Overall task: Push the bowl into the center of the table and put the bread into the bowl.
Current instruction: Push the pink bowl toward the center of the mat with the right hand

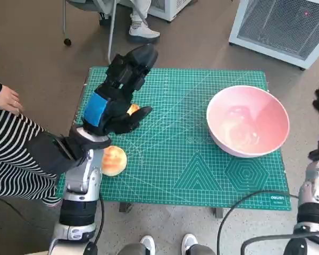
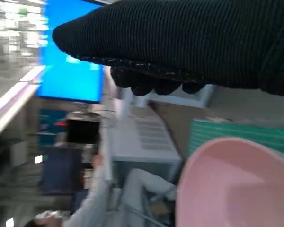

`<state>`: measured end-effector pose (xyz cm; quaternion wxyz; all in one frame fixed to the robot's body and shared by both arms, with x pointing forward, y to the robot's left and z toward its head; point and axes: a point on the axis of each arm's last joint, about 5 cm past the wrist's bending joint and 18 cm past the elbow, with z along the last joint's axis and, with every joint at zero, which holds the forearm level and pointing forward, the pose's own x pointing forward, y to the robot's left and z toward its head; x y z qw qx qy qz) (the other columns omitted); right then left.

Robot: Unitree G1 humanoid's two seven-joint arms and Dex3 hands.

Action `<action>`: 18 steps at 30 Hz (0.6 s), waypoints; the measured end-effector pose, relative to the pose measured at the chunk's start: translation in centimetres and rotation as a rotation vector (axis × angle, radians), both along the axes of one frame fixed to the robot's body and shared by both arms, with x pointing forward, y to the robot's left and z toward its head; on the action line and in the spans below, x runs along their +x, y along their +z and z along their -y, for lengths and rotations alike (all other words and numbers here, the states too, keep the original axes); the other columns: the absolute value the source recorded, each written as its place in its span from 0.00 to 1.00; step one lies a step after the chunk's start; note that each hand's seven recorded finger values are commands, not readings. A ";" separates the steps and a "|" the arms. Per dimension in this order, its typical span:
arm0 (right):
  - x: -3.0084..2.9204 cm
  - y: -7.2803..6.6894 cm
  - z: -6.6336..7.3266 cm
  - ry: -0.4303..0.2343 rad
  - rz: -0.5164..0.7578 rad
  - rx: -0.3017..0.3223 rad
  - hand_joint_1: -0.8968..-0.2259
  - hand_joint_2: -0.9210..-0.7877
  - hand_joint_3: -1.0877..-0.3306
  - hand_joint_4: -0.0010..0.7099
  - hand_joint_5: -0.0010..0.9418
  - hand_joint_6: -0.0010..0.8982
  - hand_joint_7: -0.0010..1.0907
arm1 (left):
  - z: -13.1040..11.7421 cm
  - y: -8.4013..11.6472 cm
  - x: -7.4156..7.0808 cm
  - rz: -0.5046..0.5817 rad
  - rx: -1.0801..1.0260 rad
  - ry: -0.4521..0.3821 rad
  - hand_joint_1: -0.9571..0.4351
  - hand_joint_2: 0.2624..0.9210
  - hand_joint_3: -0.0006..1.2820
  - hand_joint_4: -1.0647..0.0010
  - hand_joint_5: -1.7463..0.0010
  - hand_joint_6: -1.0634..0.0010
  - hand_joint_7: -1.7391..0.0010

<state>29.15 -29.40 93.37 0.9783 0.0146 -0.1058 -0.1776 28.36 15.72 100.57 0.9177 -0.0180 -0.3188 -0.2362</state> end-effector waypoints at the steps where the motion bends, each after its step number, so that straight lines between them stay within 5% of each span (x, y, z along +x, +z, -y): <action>1: 0.03 -0.1 0.0 0.001 -0.007 0.018 0.25 0.00 0.22 0.20 0.00 0.01 0.45 | 0.0 0.0 0.0 0.001 0.001 0.001 0.20 1.00 0.24 0.93 0.89 1.00 0.64; 11: 0.69 -1.2 -1.4 0.046 -0.040 0.183 0.27 0.00 0.28 0.20 0.00 0.06 0.41 | -0.6 0.2 0.0 0.008 0.017 0.017 0.20 1.00 0.24 0.93 0.89 1.00 0.64; 18: 1.37 -1.6 -3.1 0.102 -0.073 0.231 0.29 0.00 0.29 0.22 0.01 0.09 0.38 | -0.7 0.1 -0.1 0.010 0.017 0.019 0.20 1.00 0.24 0.93 0.89 1.00 0.64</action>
